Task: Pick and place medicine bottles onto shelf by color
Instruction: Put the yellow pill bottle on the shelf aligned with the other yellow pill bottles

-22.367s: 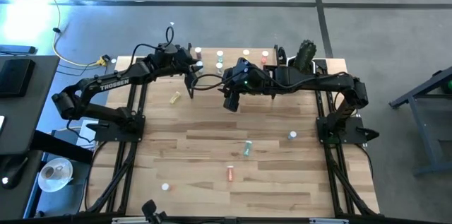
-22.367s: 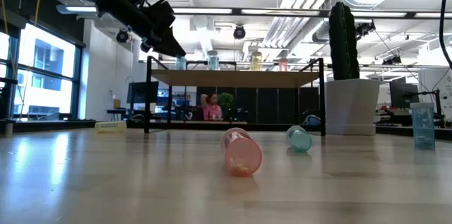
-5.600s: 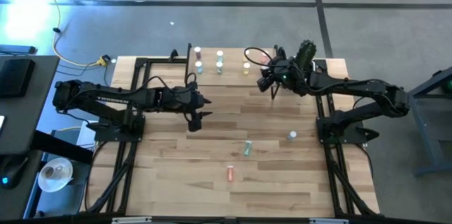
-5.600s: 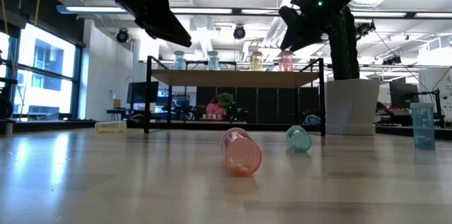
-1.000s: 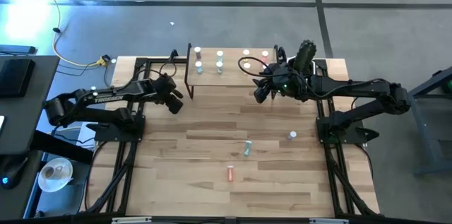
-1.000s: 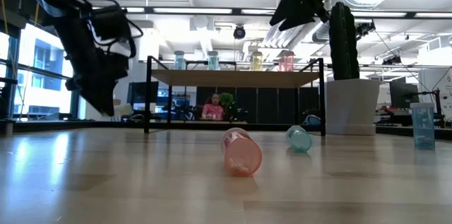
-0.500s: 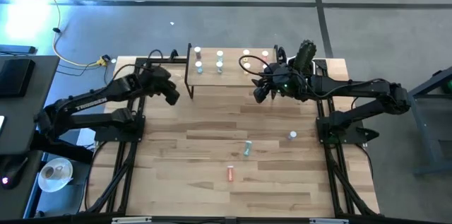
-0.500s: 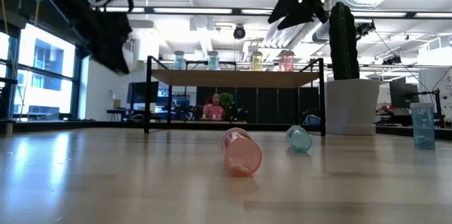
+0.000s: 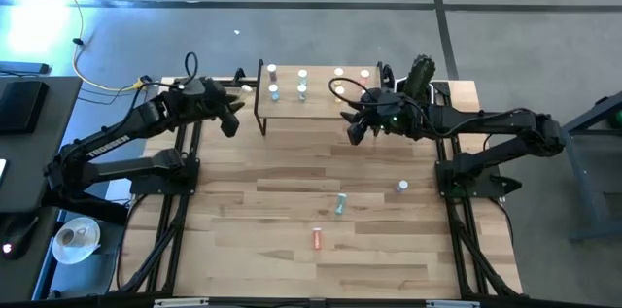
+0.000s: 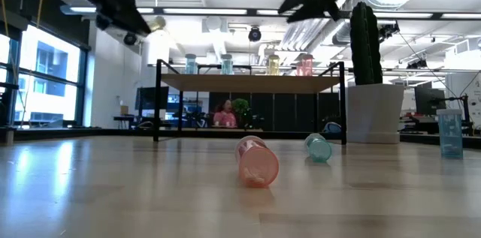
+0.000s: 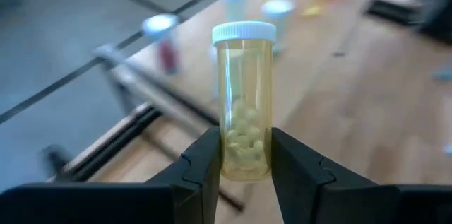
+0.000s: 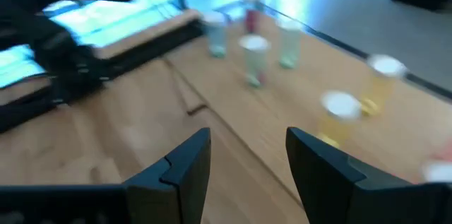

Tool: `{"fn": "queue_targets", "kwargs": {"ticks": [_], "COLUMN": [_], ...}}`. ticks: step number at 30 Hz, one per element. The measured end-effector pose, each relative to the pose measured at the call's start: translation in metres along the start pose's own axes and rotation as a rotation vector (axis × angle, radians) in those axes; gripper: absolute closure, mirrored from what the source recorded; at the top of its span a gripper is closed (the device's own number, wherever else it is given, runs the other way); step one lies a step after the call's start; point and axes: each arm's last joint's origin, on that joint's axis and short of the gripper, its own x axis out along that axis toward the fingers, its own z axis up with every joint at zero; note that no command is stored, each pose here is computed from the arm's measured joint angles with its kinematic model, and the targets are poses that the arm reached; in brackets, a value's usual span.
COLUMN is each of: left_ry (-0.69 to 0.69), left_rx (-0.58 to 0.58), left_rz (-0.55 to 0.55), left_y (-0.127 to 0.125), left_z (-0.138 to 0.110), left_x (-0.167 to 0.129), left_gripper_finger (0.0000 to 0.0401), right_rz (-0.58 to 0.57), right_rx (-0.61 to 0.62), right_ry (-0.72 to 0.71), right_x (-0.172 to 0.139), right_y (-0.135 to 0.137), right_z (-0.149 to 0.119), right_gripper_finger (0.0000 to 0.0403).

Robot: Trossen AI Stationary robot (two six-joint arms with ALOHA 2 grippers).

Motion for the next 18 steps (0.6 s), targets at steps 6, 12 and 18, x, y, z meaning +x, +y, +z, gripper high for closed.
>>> {"fn": "queue_targets", "kwargs": {"ticks": [6,12,18], "left_ry": [-0.091,-0.152,-0.186], "left_rx": [0.031,0.096,0.145], "left_rz": [-0.231,-0.360,-0.474], "left_y": [-0.013,-0.032,-0.056], "left_z": [0.009,0.015,0.018], "left_x": [-0.001,-0.001,0.004], "left_gripper_finger": [0.0305,0.0304,0.0304], "right_rz": [0.191,0.282,0.287], "right_rx": [-0.054,-0.064,-0.088], "right_ry": [-0.115,-0.177,-0.208], "right_x": [-0.002,0.007,0.020], "right_y": [0.017,0.028,0.032], "right_z": [0.011,0.013,0.011], "right_gripper_finger": [0.0226,0.0226,0.0226]}}
